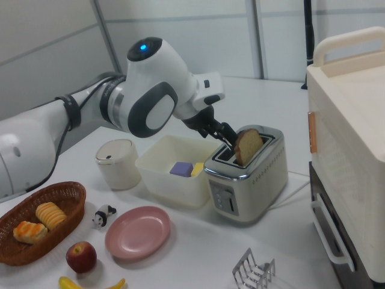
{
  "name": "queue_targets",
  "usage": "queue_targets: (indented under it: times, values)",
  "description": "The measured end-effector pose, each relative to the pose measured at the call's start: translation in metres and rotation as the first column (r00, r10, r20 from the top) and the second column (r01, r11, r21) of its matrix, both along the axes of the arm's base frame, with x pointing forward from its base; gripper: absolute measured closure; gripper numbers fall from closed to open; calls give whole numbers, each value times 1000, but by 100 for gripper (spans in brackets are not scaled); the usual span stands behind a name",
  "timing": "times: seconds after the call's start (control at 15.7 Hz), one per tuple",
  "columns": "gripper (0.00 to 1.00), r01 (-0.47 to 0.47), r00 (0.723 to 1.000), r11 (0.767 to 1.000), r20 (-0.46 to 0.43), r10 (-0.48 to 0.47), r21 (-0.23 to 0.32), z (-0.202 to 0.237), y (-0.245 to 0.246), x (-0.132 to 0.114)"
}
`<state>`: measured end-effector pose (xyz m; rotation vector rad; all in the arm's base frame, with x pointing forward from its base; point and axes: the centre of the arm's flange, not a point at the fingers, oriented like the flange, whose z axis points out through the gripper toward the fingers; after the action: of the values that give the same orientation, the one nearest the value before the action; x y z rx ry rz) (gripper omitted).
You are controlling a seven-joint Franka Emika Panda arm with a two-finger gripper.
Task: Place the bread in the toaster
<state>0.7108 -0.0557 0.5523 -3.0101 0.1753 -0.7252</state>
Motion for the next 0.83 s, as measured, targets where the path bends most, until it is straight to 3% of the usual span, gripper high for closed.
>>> queue_targets:
  times: [0.32,0.57,0.83]
  values:
    - [0,-33,992,999,-125,31,-17,22,-7,-27]
    - [0,-92,954,994,-291,72,-58,17,-17,-49]
    - [0,-112,916,992,-392,84,-49,16,-18,-65]
